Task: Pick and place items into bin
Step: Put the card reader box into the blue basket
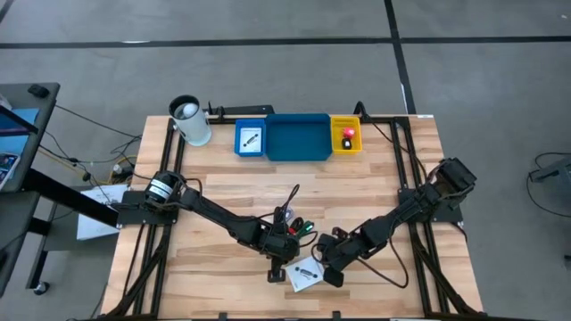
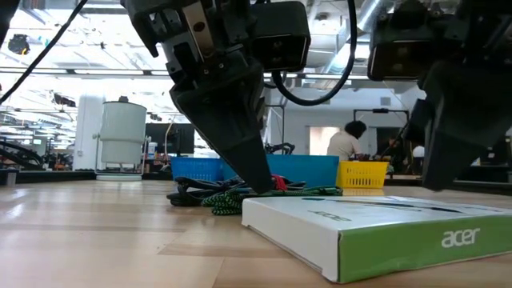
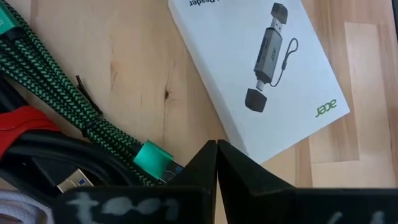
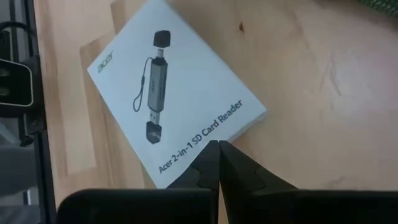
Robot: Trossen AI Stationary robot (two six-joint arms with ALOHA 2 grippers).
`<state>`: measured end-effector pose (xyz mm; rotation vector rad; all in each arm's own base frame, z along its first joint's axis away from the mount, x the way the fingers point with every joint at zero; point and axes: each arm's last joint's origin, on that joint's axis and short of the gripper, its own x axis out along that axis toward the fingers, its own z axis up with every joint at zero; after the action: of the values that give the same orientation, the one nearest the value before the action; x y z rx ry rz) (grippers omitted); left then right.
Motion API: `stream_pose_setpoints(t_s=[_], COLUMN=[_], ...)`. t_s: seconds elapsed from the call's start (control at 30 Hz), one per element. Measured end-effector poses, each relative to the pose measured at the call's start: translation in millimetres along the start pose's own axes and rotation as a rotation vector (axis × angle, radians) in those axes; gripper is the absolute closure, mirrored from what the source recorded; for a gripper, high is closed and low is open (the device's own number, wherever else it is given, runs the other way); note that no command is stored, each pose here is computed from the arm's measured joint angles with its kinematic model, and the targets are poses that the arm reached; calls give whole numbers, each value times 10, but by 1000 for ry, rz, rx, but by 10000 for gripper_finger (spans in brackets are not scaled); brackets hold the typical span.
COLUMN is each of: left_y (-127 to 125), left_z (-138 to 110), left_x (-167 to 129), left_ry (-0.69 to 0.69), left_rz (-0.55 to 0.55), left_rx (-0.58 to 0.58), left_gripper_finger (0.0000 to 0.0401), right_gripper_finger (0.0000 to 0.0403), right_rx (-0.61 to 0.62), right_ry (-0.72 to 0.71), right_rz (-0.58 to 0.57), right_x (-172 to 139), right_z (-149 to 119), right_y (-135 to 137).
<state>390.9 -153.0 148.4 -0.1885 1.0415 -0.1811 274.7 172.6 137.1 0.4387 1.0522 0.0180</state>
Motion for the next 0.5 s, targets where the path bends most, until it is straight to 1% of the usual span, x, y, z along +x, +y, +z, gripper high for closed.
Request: stream_pose_setpoints(t_s=[0.27, 0.5], left_y=[6, 114], left_z=[-14, -82], left_x=[0, -50], left_ry=[15, 129], left_rz=[6, 31], left_rx=[0, -25], left_gripper_finger=[401, 401], right_gripper_finger=[403, 403], right_rx=[-11, -19], right_ry=[0, -1], right_rz=[7, 8], right_x=[-2, -5], right_z=[23, 25], right_y=[-11, -9])
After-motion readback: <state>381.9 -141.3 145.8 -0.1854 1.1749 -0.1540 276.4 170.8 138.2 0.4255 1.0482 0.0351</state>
